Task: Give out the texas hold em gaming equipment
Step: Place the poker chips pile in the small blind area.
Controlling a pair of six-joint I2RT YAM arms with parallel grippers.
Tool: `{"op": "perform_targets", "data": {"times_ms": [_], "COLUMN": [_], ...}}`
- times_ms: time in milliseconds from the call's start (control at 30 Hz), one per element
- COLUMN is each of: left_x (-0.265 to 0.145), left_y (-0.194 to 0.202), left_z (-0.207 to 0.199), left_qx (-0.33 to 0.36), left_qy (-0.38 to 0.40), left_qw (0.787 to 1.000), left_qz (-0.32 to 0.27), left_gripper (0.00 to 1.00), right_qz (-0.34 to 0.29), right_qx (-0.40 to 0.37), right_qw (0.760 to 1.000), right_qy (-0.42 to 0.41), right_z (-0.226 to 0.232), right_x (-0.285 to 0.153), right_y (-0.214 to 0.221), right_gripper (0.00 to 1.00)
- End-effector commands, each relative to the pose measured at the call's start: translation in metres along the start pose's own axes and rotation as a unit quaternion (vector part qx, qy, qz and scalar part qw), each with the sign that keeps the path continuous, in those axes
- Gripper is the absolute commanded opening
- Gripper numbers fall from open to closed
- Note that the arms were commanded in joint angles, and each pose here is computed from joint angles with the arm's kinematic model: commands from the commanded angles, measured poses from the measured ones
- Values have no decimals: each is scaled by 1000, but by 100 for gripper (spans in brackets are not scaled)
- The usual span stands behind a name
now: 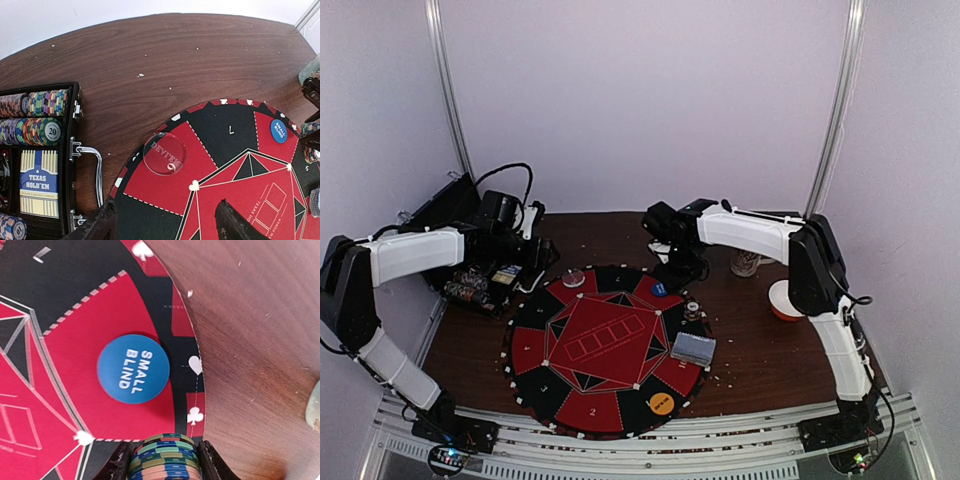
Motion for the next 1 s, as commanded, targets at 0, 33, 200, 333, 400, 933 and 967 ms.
{"op": "perform_targets", "data": {"times_ms": [0,33,200,333,400,933,967], "left_x": [-1,0,0,0,0,-1,-2], "left_y": [-9,-10,-11,-10,-10,-15,-15], "left_z": [-5,-5,-6,-5,-5,-7,-7], "left_qx": [9,8,9,10,10,13,12], "left_qy": [7,7,7,6,6,8,8], "left_qw": [1000,1000,1000,1000,1000,1000,1000], "left_qz": [-15,-15,-16,-15,-15,-20,-20], "left_gripper": [70,70,70,70,70,71,71], "right_qz": [6,11,24,30,34,42,42], "right_qx": [-4,-8,-11,-12,-13,-17,-17], "right_qw": [1000,1000,999,999,999,999,999], "right_qy": [-14,-18,-21,-17,-14,-13,-14], "right_z": [-3,-1,1,0,0,1,0], "right_x": [13,19,35,41,44,48,47], "right_y": [2,3,7,7,8,8,8], "right_gripper": [0,0,0,0,0,53,55]}}
Point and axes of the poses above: each gripper's point midway between its finger pads, its own x axis out along the fingers, its own z axis along the line the jaws close on, y = z × x, the point moved 5 cm from there along -x, back along the fingers, and after that the axes turned 14 degrees about -x, right-handed, at the moved point
